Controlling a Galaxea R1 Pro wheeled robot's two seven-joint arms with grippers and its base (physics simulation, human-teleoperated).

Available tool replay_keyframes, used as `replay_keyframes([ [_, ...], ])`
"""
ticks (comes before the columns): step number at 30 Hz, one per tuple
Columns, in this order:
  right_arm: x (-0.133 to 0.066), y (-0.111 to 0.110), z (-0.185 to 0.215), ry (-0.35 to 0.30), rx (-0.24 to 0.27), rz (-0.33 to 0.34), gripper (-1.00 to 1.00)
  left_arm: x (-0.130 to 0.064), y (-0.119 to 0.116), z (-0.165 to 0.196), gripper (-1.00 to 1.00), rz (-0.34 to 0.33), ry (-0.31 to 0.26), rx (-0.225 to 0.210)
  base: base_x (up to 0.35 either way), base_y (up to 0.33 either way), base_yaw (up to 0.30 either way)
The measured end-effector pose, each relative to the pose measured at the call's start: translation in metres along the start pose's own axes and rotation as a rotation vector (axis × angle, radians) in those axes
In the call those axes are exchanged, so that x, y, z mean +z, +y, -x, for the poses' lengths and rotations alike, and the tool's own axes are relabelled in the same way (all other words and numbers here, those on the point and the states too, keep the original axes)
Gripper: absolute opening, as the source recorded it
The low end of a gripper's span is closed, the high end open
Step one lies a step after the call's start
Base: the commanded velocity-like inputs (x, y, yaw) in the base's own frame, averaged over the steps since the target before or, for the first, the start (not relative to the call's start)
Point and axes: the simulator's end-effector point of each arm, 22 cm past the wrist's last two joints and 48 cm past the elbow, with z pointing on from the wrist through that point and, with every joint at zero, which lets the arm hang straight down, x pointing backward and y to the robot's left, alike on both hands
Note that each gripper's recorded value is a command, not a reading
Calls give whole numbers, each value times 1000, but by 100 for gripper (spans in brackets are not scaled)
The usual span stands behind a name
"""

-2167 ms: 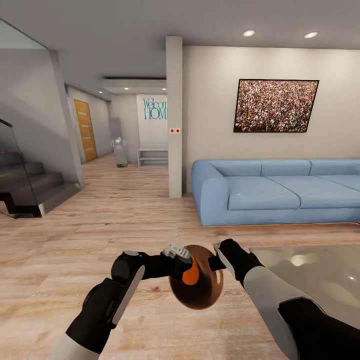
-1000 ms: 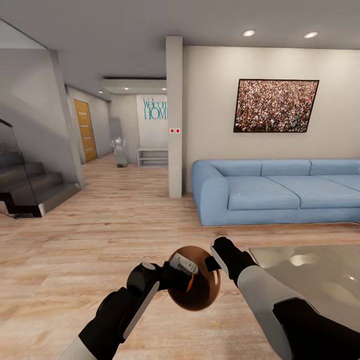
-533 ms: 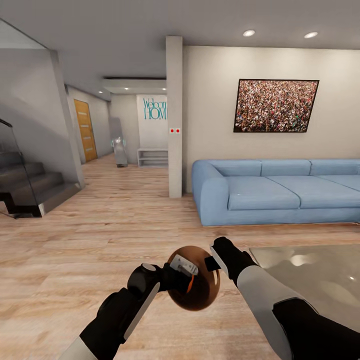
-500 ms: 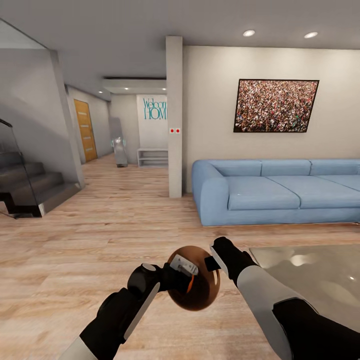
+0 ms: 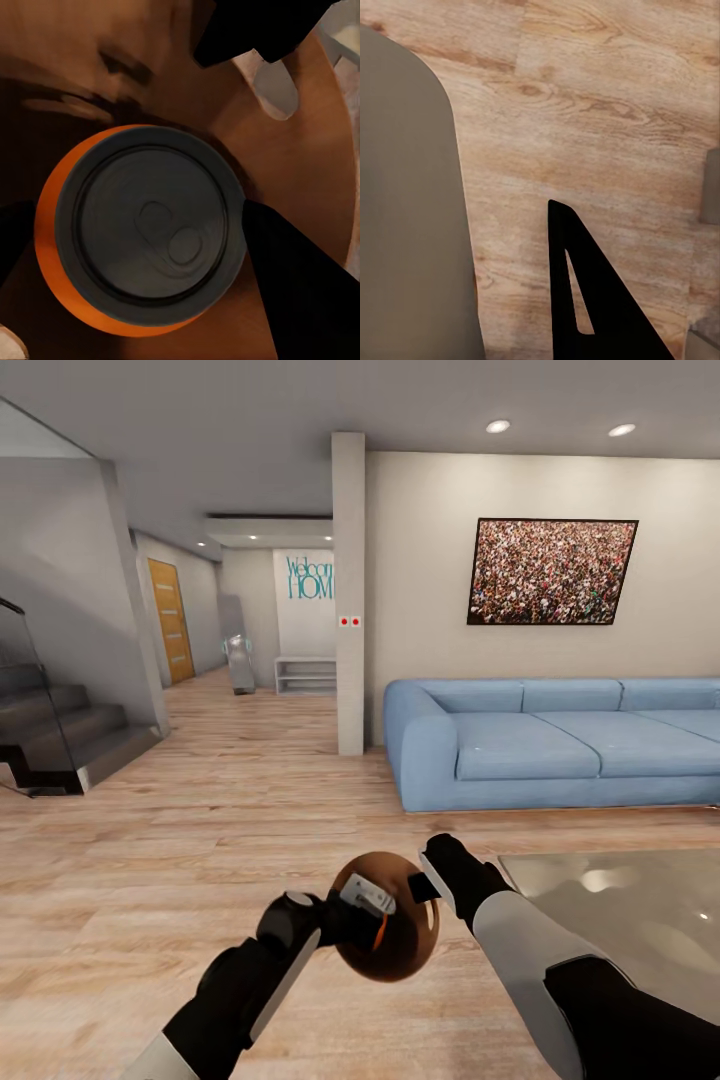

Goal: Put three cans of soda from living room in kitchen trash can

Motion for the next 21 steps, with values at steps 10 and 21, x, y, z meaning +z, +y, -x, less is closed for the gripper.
replay_keyframes([
  [10, 0, 3, 0, 0, -2, 4, -100, 14, 2, -20, -100, -2, 37, -18, 0, 0, 0],
  [21, 0, 4, 0, 0, -4, 4, -100, 23, 2, -30, 100, -4, 48, -25, 0, 0, 0],
])
